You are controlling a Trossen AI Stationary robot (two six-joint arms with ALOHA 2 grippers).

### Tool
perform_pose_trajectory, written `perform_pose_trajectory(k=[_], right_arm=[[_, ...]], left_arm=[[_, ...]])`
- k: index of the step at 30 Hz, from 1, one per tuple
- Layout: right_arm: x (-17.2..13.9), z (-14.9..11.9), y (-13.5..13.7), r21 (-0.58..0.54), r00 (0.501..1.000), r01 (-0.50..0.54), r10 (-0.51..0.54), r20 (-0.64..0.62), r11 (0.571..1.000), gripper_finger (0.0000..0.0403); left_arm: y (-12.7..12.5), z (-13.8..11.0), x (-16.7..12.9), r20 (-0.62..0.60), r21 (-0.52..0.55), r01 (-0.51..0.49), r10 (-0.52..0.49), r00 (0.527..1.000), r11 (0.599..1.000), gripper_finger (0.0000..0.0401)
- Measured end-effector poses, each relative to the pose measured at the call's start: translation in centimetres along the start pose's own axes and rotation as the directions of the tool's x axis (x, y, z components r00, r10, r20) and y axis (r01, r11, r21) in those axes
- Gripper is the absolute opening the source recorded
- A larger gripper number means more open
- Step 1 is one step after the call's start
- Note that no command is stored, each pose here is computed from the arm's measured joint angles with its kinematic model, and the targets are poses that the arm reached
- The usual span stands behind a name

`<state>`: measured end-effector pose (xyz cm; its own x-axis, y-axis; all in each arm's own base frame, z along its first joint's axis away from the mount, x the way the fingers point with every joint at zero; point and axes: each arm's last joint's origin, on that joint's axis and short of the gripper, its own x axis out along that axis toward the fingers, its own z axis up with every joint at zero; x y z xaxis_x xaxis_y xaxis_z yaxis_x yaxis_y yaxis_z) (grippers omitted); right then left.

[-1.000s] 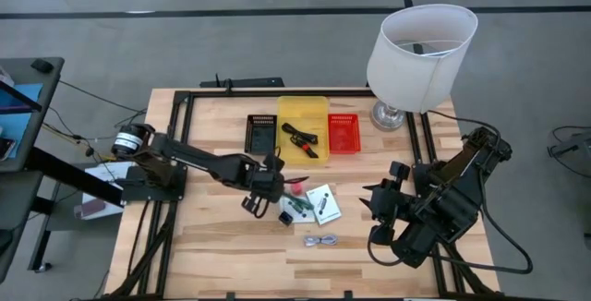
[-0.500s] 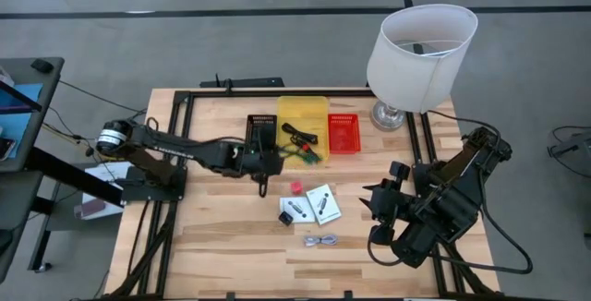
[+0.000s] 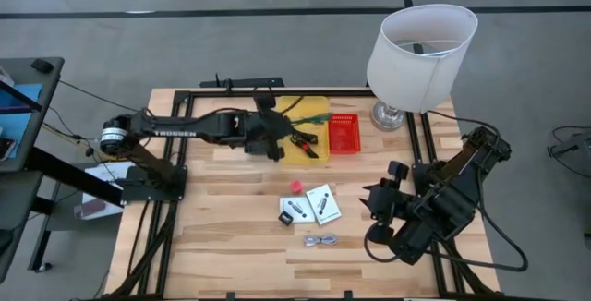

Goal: Pick and place items into bin
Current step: Put the green charger cable into the yellow bin

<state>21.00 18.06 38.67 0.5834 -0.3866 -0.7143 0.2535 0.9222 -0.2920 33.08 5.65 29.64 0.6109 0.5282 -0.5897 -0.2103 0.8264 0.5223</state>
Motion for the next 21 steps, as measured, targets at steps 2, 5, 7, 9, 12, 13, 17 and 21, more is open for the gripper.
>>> perform_pose_trajectory(k=[2,5,7,9,12,13,17,21], right_arm=[[0.0,0.0,0.0,-0.005,1.000,0.000,0.000,-0.001,1.000,0.0123],[0.1,0.1,-0.1,-0.014,1.000,0.003,-0.003,-0.002,1.000,0.0123],[0.1,0.1,-0.1,-0.015,1.000,0.003,-0.003,-0.002,1.000,0.0123],[0.1,0.1,-0.1,-0.016,1.000,0.002,-0.002,-0.003,1.000,0.0123],[0.1,0.1,-0.1,-0.016,1.000,0.002,-0.002,-0.003,1.000,0.0123],[0.1,0.1,-0.1,-0.016,1.000,0.002,-0.002,-0.003,1.000,0.0123],[0.1,0.1,-0.1,-0.013,1.000,-0.001,0.001,-0.006,1.000,0.0123],[0.1,0.0,-0.1,-0.008,1.000,-0.008,0.008,-0.014,1.000,0.0123]], left_arm=[[0.5,0.0,0.2,0.011,-0.062,0.041,-0.041,0.999,0.997,0.0021],[1.2,-0.4,0.5,0.004,-0.137,0.082,-0.082,0.997,0.987,0.0021],[1.3,-0.8,1.1,-0.019,-0.170,0.097,-0.101,0.995,0.981,0.0021],[1.5,-1.4,1.7,-0.067,-0.193,0.108,-0.123,0.990,0.975,0.0021],[1.4,-2.0,2.9,-0.105,-0.209,0.121,-0.145,0.984,0.970,0.0021],[1.3,-2.2,3.2,-0.127,-0.208,0.121,-0.150,0.981,0.971,0.0021],[1.0,-2.3,4.1,-0.142,-0.207,0.120,-0.151,0.978,0.971,0.0021],[1.0,-2.2,4.2,-0.133,-0.217,0.114,-0.146,0.980,0.970,0.0027]])
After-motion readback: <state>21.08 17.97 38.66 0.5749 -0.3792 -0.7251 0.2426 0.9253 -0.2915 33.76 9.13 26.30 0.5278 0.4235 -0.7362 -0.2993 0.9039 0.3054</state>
